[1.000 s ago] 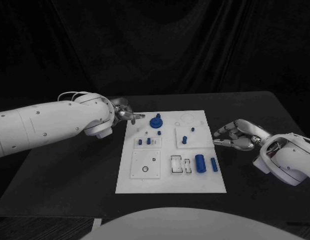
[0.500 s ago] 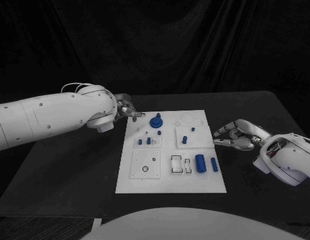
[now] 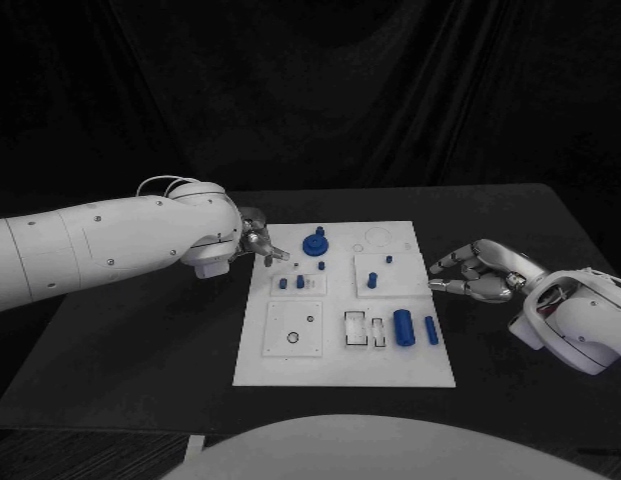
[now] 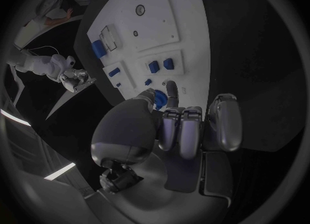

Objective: Assemble the parts on the task board

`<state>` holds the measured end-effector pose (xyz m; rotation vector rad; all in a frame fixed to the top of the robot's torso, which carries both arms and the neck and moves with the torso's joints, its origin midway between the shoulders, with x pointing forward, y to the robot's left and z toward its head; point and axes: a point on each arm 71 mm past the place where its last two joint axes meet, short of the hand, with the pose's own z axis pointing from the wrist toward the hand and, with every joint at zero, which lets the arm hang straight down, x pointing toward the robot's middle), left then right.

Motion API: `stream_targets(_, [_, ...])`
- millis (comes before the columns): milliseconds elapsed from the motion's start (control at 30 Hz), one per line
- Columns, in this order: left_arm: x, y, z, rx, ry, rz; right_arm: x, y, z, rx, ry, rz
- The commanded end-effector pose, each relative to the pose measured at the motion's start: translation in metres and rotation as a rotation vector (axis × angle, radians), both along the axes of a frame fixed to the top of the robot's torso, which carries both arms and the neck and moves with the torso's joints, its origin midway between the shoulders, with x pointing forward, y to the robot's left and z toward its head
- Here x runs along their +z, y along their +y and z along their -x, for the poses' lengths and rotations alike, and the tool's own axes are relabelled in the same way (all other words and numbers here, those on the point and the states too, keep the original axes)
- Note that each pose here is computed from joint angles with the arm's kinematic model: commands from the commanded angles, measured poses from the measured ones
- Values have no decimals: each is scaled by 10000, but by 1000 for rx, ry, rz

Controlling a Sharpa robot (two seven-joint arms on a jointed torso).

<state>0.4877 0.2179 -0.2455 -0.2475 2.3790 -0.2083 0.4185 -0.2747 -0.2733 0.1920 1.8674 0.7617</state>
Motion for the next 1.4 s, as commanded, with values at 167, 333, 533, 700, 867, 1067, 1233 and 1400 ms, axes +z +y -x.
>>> stream_targets(167, [-106,-24,37,-22,37,-24,8,-13,13,-6,-14,-7])
stream_targets(333, [-157,-68,50,-34,46,-21,8,-6,13,-4,-13,-8])
stream_targets(533, [-223,-113,63,-44,58,-18,6,-5,14,-4,-11,-8])
stream_targets(700, [-270,-141,79,-52,67,-14,6,-14,16,-6,-10,-6])
stream_targets(867, [-297,-163,90,-56,71,-11,5,-17,16,-7,-8,-5])
stream_targets(1067, [-317,-170,87,-56,75,-13,1,-5,13,-4,-6,-5])
stream_targets(1233, [-336,-163,88,-53,79,-17,-1,0,12,-2,-4,-5])
stream_targets(1400, [-353,-153,90,-49,81,-18,-3,-5,12,-4,-2,-4])
